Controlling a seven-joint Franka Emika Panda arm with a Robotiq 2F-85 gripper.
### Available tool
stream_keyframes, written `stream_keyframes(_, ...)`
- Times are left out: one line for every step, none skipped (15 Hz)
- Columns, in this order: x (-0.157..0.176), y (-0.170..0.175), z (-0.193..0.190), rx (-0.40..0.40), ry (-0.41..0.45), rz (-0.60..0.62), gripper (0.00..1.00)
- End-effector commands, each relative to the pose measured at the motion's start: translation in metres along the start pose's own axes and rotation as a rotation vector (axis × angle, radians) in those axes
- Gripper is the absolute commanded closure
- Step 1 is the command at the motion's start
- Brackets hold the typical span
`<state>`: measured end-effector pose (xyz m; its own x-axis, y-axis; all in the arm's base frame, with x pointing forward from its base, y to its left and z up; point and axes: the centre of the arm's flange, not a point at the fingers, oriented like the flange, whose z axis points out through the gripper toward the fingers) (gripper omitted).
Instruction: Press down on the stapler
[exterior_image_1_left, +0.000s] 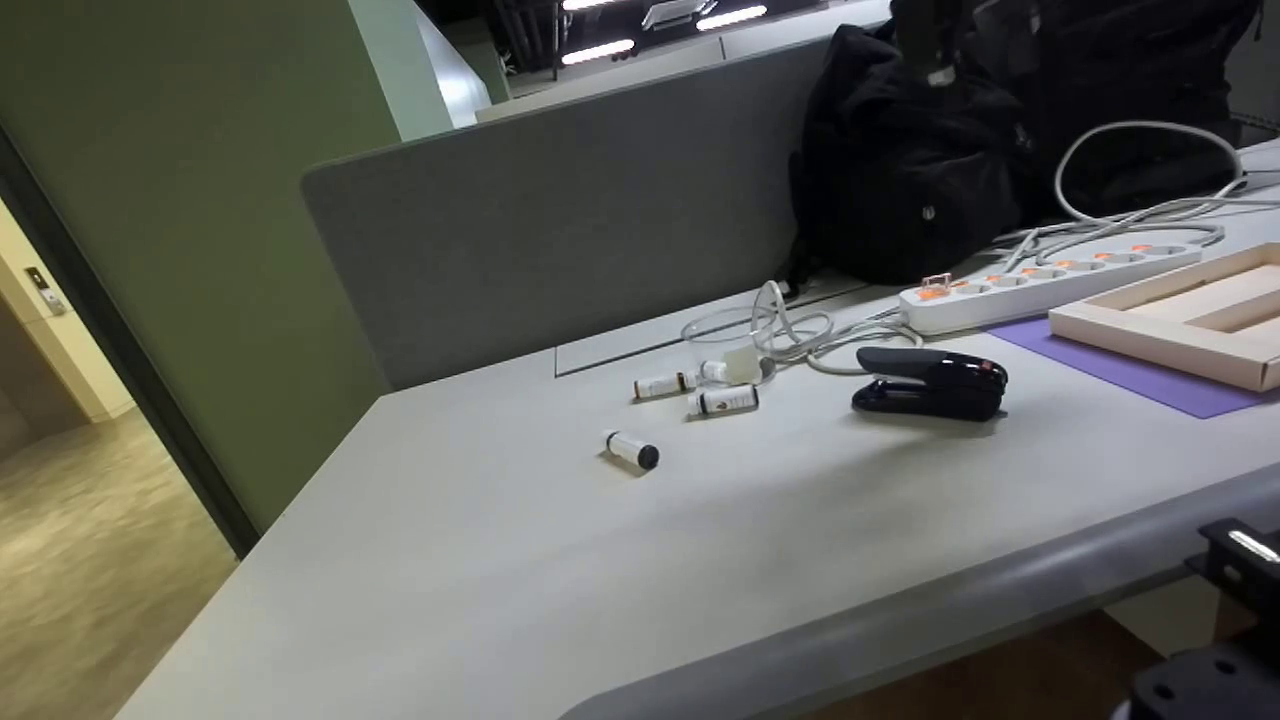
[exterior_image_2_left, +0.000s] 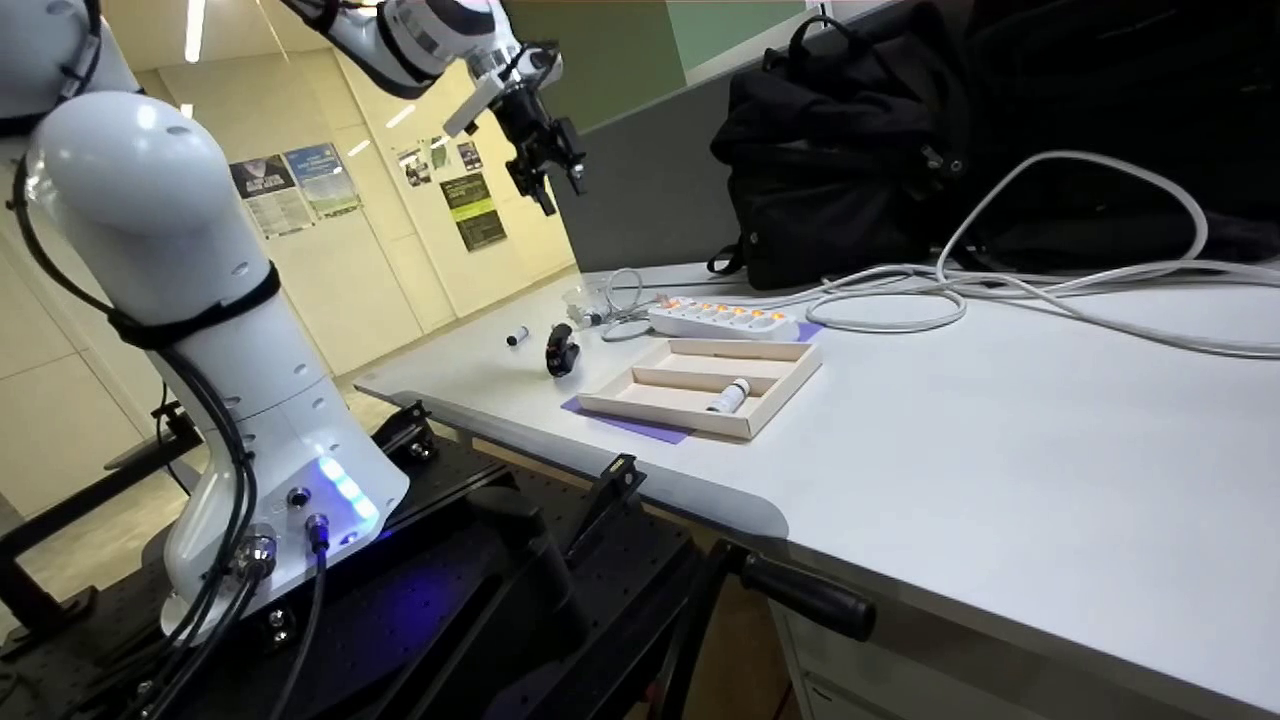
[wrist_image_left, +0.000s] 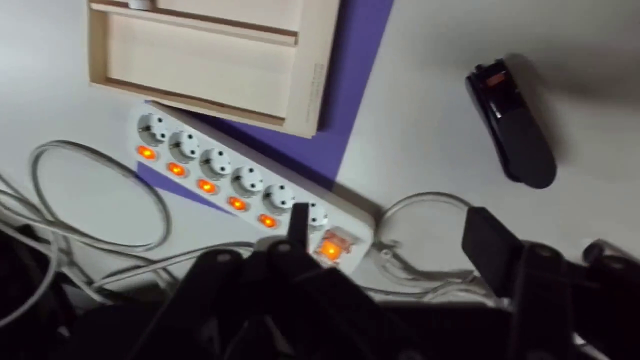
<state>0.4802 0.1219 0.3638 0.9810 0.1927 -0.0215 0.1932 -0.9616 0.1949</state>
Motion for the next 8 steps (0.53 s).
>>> stream_keyframes(0.056, -0.064, 0.038, 0.052, -0.111, -0.121, 0.49)
stream_keyframes(0.063, -0.081, 0.051, 0.065, -0.127, -0.159, 0.55)
stream_keyframes(0.07, -0.095, 0.062, 0.071, -0.14, -0.187, 0.63)
stream_keyframes(0.077, -0.108, 0.072, 0.073, -0.156, -0.211, 0.69)
stream_keyframes(0.083, -0.118, 0.083, 0.079, -0.176, -0.233, 0.77)
stream_keyframes(0.087, -0.127, 0.092, 0.083, -0.199, -0.25, 0.83)
stream_keyframes(0.091, -0.134, 0.1, 0.088, -0.221, -0.262, 0.91)
stream_keyframes(0.094, -0.139, 0.107, 0.097, -0.246, -0.271, 0.97)
